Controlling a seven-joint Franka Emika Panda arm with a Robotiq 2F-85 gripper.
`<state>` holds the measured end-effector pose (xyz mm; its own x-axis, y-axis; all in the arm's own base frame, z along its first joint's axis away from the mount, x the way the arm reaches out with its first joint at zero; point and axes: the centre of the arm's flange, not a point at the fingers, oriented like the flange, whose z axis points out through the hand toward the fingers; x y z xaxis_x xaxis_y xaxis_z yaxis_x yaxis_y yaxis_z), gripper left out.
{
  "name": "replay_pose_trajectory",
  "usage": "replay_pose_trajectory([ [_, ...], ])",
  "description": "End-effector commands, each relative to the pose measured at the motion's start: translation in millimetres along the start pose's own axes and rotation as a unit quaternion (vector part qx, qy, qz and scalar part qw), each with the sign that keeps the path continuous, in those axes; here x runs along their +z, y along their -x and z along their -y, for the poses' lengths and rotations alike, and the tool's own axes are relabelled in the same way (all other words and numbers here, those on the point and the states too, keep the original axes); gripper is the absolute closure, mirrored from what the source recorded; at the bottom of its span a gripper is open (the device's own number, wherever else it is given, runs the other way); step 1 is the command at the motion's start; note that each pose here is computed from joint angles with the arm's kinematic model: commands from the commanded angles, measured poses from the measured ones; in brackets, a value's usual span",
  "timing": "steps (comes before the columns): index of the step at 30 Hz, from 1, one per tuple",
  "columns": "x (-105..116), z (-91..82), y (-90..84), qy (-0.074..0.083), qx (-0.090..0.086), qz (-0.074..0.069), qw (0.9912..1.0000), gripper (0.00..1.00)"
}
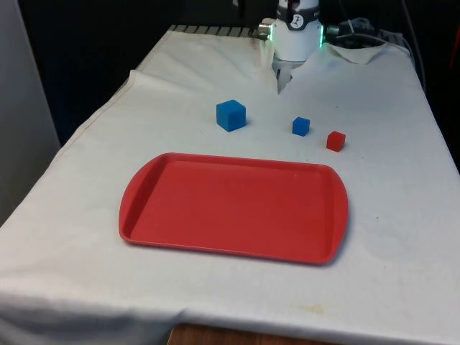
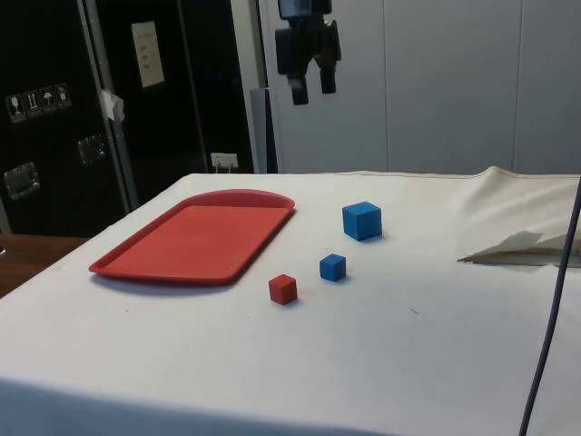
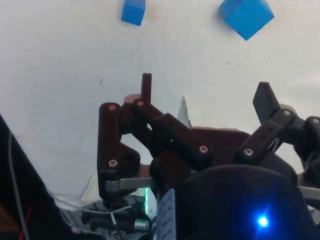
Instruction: Pick up the largest block and place it onto the tray.
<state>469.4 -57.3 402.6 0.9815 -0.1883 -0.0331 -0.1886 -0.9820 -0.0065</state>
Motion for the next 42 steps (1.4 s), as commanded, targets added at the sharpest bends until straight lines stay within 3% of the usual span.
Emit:
replay_pose_trajectory([
  [1,4.4,-5.4,1.0,0.001,0.005,-0.004,0.99998,0.0],
  [6,13.1,-13.1,4.1,-0.001,0.009,-0.007,0.99993,0.0],
  [7,14.4,-12.3,3.9,-0.003,0.009,-0.001,0.99995,0.0],
  [8,17.4,-16.3,5.4,-0.002,0.011,-0.008,0.99991,0.0],
  [16,34.7,-29.8,10.5,-0.004,0.019,-0.015,0.99969,0.0],
  [17,34.0,-27.6,10.1,-0.006,0.019,-0.009,0.99976,0.0],
  [18,39.0,-33.4,11.9,-0.004,0.022,-0.017,0.99962,0.0],
  [25,55.3,-47.0,18.2,0.0,0.03,-0.02,0.99934,0.0],
  [26,54.6,-45.4,18.5,-0.004,0.03,-0.014,0.99945,0.0],
  [27,57.9,-48.4,19.0,0.0,0.032,-0.02,0.99928,0.0],
  [33,77.4,-59.2,24.7,0.006,0.041,-0.021,0.99893,0.0],
  [34,74.3,-56.2,24.3,0.001,0.038,-0.015,0.99916,0.0],
  [35,80.2,-60.6,25.4,0.007,0.043,-0.022,0.99884,0.0],
  [42,103.4,-69.0,29.5,0.013,0.057,-0.023,0.998,0.0],
])
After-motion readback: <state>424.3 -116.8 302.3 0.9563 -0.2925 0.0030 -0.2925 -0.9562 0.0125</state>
